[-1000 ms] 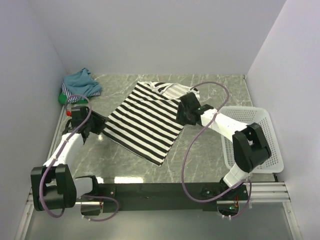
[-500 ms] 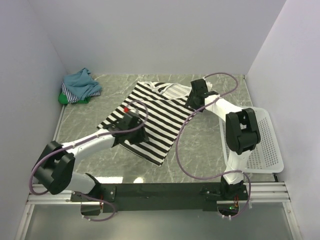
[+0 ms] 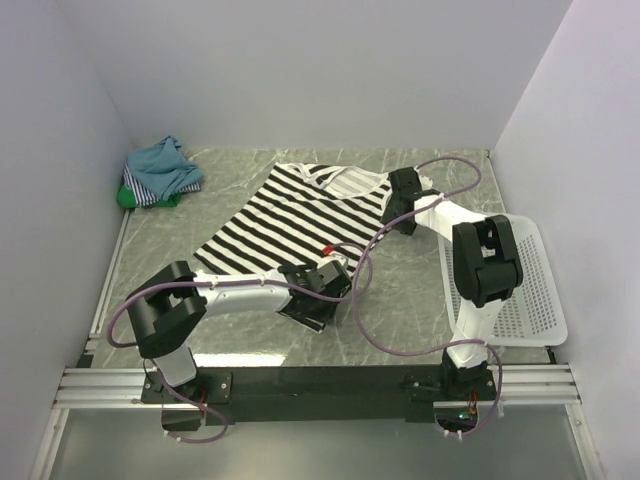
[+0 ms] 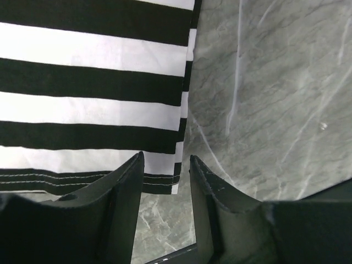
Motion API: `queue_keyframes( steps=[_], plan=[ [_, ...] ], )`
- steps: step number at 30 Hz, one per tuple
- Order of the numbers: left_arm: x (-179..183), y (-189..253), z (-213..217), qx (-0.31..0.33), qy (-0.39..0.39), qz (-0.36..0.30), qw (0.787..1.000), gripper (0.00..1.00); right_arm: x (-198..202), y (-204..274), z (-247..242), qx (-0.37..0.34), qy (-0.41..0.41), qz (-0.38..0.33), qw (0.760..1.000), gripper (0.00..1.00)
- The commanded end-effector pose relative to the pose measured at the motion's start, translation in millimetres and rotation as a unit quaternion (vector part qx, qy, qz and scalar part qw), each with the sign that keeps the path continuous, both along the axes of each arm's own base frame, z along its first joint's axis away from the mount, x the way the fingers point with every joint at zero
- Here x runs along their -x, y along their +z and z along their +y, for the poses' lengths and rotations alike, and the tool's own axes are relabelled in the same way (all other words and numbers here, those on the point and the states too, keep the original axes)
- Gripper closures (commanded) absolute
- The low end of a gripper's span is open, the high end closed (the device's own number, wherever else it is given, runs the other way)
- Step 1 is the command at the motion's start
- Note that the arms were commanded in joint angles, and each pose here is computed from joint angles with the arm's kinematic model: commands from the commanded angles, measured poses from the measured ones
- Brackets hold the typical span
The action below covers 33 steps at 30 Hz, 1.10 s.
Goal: Fold and stack the tank tops
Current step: Flatten the tank top out
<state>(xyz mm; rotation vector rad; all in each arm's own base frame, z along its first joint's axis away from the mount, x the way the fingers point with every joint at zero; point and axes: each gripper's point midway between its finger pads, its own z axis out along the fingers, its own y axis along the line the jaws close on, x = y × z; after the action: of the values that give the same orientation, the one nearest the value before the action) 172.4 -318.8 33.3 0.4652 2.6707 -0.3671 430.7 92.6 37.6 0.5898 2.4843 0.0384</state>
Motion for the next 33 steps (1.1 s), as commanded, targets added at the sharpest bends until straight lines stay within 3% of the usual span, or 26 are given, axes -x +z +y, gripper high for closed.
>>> queue_keyframes(
  steps=[1,13,16,19,21,24,26,29,33],
  plan=[
    [-8.7,9.1,2.9,-0.041,0.005,-0.042,0.998,0.55,-3.9,14.3,-3.3,-0.001,-0.012,-0.025,1.000,0.46],
    [8.2,-6.2,-2.0,-0.028,-0.013,-0.023,0.999,0.47,-15.5,-0.3,2.5,-0.026,-0.017,-0.023,0.999,0.46],
    [11.9,-13.8,0.5,-0.035,-0.014,-0.013,0.999,0.50,-16.5,-5.7,4.2,-0.035,-0.018,-0.018,0.999,0.51],
    [14.8,-17.7,1.8,-0.037,-0.014,-0.008,0.999,0.56,-18.0,-6.2,4.7,-0.041,-0.018,-0.019,0.999,0.53],
    [17.4,-19.8,3.1,-0.039,-0.013,-0.006,0.999,0.60,-18.4,-5.5,5.4,-0.041,-0.015,-0.017,0.999,0.59],
    [19.0,-22.4,5.4,-0.047,-0.015,-0.007,0.999,0.74,-18.9,-6.0,7.2,-0.048,-0.011,-0.016,0.999,0.67],
    [19.6,-22.4,6.0,-0.048,-0.015,-0.007,0.999,0.80,-19.1,-5.7,7.2,-0.048,-0.011,-0.016,0.999,0.78],
    [20.8,-18.9,5.5,-0.043,-0.017,-0.007,0.999,0.99,-19.3,-5.3,4.0,-0.046,-0.014,-0.015,0.999,0.95],
    [24.5,-4.4,1.9,-0.021,-0.027,-0.009,0.999,0.99,-16.6,-0.7,-0.5,-0.042,-0.018,-0.019,0.999,1.00]
  ],
)
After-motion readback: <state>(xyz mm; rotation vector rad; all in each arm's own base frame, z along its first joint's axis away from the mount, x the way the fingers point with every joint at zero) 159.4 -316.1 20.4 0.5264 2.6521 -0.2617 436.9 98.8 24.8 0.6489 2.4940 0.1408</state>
